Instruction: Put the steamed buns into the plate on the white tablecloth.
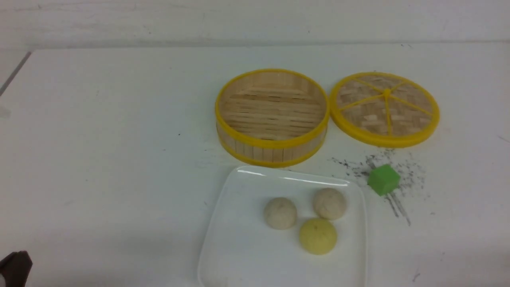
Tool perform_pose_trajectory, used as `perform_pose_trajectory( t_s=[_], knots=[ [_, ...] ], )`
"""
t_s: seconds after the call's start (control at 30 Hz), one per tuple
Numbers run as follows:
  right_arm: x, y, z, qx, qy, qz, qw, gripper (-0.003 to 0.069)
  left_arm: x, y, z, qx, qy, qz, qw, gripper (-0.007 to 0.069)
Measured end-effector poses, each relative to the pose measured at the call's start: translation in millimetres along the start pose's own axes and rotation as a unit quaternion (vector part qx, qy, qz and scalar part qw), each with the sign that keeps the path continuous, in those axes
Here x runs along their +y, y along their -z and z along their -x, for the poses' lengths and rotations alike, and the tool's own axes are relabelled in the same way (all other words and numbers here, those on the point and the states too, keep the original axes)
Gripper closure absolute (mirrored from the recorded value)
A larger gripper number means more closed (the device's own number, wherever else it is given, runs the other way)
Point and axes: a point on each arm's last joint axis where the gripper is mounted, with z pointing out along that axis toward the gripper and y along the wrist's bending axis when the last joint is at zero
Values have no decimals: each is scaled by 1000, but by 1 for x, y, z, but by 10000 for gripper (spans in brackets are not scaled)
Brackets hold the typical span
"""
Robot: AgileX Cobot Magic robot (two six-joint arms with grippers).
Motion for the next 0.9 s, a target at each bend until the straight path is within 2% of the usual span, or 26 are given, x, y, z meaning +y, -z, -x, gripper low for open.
perform_pose_trajectory(
  t_s=[0.13,0.4,0.9],
  knots=[
    [0,0,0,0,0,0,1000,568,3,-1,-18,8,4,10,1000,566],
    [0,0,0,0,0,0,1000,557,5,1,-28,34,13,16,999,554],
    [0,0,0,1,0,0,1000,536,7,2,-28,37,20,38,998,541]
  ],
)
